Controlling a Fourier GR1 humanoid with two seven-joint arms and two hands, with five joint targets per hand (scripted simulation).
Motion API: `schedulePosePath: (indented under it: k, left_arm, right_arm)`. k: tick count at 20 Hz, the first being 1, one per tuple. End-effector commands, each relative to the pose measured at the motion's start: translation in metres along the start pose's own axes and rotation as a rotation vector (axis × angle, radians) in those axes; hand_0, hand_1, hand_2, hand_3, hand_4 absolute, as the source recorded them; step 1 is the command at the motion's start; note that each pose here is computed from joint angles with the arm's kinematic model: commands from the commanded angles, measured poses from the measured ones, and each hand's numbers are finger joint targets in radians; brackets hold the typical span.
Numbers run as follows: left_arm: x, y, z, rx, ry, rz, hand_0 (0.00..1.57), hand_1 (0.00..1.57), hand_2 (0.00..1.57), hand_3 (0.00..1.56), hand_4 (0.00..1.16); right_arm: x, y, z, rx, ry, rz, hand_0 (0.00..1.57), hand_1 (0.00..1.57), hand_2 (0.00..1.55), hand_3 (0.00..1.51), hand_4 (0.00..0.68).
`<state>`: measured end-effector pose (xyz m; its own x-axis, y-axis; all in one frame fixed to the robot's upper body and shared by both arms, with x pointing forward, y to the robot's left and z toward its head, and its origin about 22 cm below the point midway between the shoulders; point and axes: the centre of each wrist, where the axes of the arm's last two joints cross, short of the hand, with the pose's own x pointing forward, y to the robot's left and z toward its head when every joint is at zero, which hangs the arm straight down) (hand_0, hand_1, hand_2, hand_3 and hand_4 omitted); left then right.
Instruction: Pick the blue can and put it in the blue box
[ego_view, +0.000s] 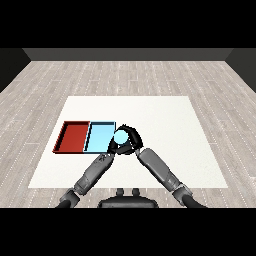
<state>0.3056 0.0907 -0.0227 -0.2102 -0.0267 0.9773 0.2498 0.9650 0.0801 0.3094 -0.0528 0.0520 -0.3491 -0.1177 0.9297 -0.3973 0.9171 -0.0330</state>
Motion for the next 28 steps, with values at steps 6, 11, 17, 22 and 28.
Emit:
schedulePosePath:
  k: [6, 11, 17, 22, 28]
  left_arm:
    - [-0.007, -0.012, -0.0014, -0.028, -0.001, -0.314, 0.21, 0.21, 0.3, 0.0, 0.3]
    - [-0.007, -0.013, 0.0069, 0.127, -0.055, -0.046, 0.7, 0.7, 0.8, 0.54, 0.71]
    - [-0.002, -0.026, 0.0047, 0.097, -0.05, -0.059, 0.65, 0.65, 0.75, 0.52, 0.67]
    - [-0.012, 0.002, 0.0125, 0.123, 0.021, 0.075, 1.18, 1.18, 1.19, 1.03, 0.63]
    - [-0.03, 0.008, 0.0047, 0.127, 0.067, 0.03, 1.57, 1.57, 1.54, 1.47, 0.76]
  right_arm:
    - [-0.01, 0.021, 0.013, 0.026, -0.005, 0.0, 1.45, 1.45, 1.46, 1.4, 0.599]
    - [0.006, 0.023, 0.012, 0.052, -0.015, -0.046, 1.45, 1.45, 1.45, 1.4, 0.61]
    - [0.006, 0.018, 0.015, 0.038, -0.012, -0.05, 1.43, 1.43, 1.45, 1.39, 0.591]
    - [0.001, 0.005, 0.012, 0.023, 0.014, -0.04, 1.44, 1.44, 1.45, 1.39, 0.58]
    - [0.003, 0.01, 0.016, 0.009, 0.047, -0.164, 1.09, 1.09, 1.12, 0.8, 0.0]
